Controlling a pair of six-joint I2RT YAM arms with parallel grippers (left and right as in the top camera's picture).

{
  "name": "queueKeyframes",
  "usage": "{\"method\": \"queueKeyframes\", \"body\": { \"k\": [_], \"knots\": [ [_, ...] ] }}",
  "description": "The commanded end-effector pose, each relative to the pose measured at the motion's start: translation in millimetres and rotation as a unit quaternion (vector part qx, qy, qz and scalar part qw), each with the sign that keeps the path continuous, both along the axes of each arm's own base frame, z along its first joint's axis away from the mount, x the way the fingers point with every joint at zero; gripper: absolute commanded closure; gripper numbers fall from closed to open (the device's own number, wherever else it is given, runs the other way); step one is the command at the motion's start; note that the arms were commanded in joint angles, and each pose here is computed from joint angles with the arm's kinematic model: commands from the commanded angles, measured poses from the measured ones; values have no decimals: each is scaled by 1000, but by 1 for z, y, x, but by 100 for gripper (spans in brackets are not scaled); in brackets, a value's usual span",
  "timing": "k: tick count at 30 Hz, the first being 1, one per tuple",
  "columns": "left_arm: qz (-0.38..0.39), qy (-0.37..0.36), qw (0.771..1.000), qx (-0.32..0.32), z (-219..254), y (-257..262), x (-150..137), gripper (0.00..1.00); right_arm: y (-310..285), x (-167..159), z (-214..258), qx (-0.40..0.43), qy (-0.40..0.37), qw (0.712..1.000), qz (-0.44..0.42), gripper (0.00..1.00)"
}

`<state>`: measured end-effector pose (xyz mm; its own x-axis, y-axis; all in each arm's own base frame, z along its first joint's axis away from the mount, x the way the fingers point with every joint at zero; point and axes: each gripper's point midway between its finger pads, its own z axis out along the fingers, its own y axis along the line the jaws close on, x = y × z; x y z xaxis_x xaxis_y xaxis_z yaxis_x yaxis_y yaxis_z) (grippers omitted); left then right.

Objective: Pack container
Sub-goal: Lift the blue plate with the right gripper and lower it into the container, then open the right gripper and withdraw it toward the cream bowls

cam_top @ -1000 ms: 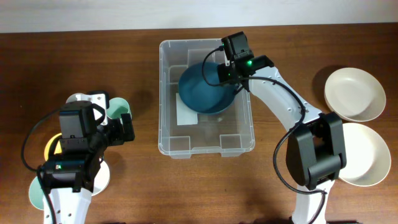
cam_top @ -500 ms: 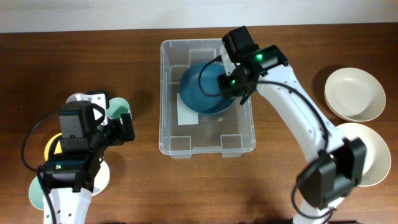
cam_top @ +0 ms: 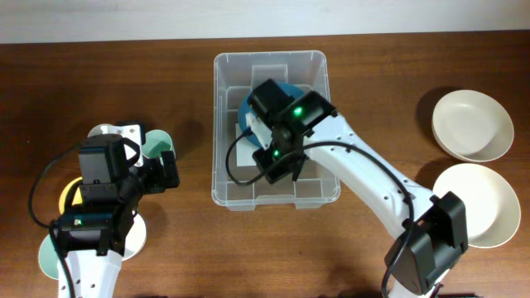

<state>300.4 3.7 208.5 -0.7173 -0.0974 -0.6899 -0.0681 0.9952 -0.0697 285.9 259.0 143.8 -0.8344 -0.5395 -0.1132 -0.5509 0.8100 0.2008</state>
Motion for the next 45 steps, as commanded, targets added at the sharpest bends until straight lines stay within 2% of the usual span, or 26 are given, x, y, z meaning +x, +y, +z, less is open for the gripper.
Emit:
{"method": "queueKeyframes", "body": {
  "k": [1, 11, 15, 20, 23, 27, 30, 33, 34, 36, 37, 39, 42, 45],
  "knots": [
    [0, -10, 1000, -9, 8, -2, 3, 0, 0, -16, -13, -3, 40, 999, 1, 96],
    [0, -10, 1000, -8, 8, -2, 3, 0, -13, -61, -22, -20, 140, 990, 3, 96],
    [0, -9, 1000, -8, 8, -2, 2, 0, -11, -75, -18, -5, 166, 985, 35, 96],
    [0, -9, 1000, -8, 8, -2, 2, 0, -9, -69, -19, 2, 154, 987, 37, 96],
    [0, -9, 1000, -9, 8, -2, 2, 0, -7, -53, -21, 1, 114, 993, 40, 96],
    [0, -9, 1000, -8, 8, -2, 2, 0, -19, -7, -5, -28, 23, 999, 4, 96],
    [0, -9, 1000, -8, 8, -2, 2, 0, -42, 38, 32, -46, -63, 994, -71, 96],
    [0, -9, 1000, -8, 8, -2, 2, 0, -77, 79, 89, -35, -153, 974, -160, 95],
    [0, -9, 1000, -8, 8, -2, 2, 0, -89, 90, 105, -29, -177, 967, -180, 87],
    [0, -9, 1000, -8, 8, -2, 2, 0, -120, 110, 136, -25, -222, 949, -224, 53],
    [0, -9, 1000, -8, 8, -2, 2, 0, -141, 120, 150, -27, -243, 936, -252, 46],
    [0, -9, 1000, -8, 8, -2, 2, 0, -179, 137, 165, -35, -272, 918, -285, 41],
    [0, -9, 1000, -8, 8, -2, 2, 0, -240, 155, 165, -60, -285, 899, -326, 28],
    [0, -9, 1000, -8, 8, -2, 2, 0, -295, 163, 148, -91, -267, 887, -365, 24]
  ]
}}
